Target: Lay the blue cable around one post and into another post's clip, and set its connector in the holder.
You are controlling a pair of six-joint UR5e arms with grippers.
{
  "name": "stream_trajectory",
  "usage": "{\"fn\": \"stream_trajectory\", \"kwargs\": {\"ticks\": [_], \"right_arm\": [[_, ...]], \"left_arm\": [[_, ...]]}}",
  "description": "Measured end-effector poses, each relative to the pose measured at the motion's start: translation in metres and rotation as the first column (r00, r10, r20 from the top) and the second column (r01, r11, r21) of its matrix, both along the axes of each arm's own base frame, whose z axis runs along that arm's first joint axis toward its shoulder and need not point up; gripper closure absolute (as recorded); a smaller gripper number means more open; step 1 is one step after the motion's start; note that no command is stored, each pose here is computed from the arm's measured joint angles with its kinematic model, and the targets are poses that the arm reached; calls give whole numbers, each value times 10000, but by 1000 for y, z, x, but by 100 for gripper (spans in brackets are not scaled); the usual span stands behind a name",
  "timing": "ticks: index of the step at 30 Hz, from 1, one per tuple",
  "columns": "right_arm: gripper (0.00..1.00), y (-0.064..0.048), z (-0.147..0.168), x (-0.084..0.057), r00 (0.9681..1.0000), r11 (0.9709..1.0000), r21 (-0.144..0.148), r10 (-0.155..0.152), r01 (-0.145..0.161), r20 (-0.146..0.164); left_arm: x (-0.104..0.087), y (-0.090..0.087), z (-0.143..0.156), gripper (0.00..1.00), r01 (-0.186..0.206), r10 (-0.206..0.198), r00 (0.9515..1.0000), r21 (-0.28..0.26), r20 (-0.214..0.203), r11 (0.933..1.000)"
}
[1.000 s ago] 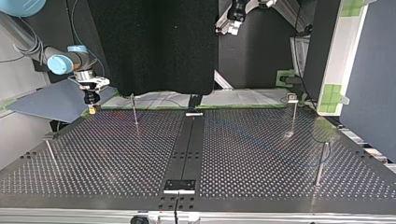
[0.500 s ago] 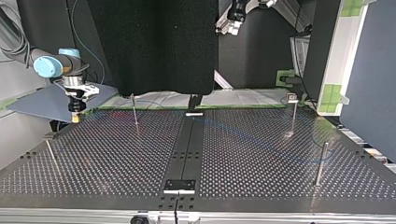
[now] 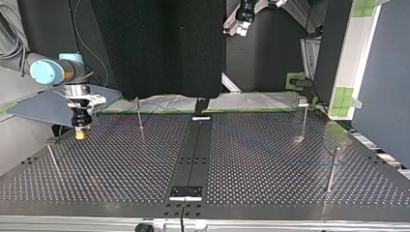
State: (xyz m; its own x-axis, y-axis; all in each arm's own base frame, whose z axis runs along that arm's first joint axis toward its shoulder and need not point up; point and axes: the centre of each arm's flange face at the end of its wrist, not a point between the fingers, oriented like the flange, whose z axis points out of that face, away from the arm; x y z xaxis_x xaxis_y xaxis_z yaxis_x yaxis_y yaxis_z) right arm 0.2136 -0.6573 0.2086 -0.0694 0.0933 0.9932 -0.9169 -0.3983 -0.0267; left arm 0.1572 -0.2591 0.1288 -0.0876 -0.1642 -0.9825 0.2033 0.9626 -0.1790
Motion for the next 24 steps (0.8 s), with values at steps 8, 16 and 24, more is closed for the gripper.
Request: {"fn": "stream_trajectory", "kwargs": {"ticks": [8, 16, 24], "right_arm": [[100, 16, 37, 26, 9994, 9989, -346, 330, -331, -37], [100, 21, 46, 21, 9993, 9993, 52, -361, 361, -60], [100, 27, 52, 10, 9917, 9908, 532, -1230, 1248, -370]], "left_arm": [[0, 0, 0, 0, -1, 1, 10000, -12, 13, 10000], [0, 0, 0, 0, -2, 2, 10000, -34, 13, 10000], [0, 0, 0, 0, 8, -8, 10000, -75, 10, 10000]]}}
